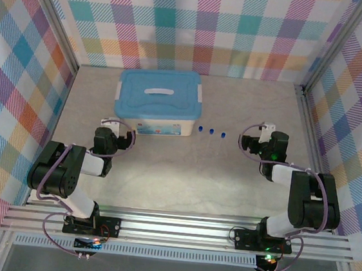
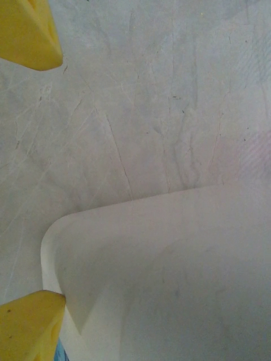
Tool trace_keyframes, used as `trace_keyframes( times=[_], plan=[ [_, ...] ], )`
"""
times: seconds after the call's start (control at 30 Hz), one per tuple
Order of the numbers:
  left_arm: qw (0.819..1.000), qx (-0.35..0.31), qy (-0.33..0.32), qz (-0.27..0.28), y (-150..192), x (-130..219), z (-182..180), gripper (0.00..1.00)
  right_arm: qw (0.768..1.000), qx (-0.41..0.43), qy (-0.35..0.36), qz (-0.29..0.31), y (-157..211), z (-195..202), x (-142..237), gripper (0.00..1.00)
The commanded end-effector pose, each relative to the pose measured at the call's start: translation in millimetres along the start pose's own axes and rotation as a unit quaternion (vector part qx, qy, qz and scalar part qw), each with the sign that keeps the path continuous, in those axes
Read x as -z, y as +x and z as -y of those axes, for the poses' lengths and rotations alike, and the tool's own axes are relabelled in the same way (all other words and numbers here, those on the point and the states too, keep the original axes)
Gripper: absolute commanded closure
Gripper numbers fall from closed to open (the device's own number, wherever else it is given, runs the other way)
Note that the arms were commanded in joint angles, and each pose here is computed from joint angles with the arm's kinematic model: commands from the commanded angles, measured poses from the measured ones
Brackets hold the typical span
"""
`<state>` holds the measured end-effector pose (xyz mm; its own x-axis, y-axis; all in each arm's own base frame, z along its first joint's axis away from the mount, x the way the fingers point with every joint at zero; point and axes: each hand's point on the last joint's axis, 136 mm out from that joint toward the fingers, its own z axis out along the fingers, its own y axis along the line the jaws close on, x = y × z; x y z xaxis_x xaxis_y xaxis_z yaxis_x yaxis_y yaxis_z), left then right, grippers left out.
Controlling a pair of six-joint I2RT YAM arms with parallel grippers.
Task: Organize the chemistry lab equipment
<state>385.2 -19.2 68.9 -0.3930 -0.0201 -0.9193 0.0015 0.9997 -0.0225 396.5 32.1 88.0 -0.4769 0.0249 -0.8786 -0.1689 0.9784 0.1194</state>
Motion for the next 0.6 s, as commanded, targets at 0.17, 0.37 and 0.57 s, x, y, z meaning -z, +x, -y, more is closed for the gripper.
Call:
trace_keyframes(
  times=[0.17,0.37,0.57],
  plan=[
    [0.999,0.03,0.002,0.03,-19,-3,-7,0.0,0.999,0.002,-0.031,0.045,-10,-5,5,0.01],
    [0.999,0.033,0.003,0.039,-20,0,-7,0.0,0.997,0.01,-0.039,0.06,-4,-8,6,0.01],
    [0.997,0.048,-0.034,0.048,-20,3,-21,0.0,0.998,0.009,-0.039,0.058,-3,-8,6,0.01]
  ],
)
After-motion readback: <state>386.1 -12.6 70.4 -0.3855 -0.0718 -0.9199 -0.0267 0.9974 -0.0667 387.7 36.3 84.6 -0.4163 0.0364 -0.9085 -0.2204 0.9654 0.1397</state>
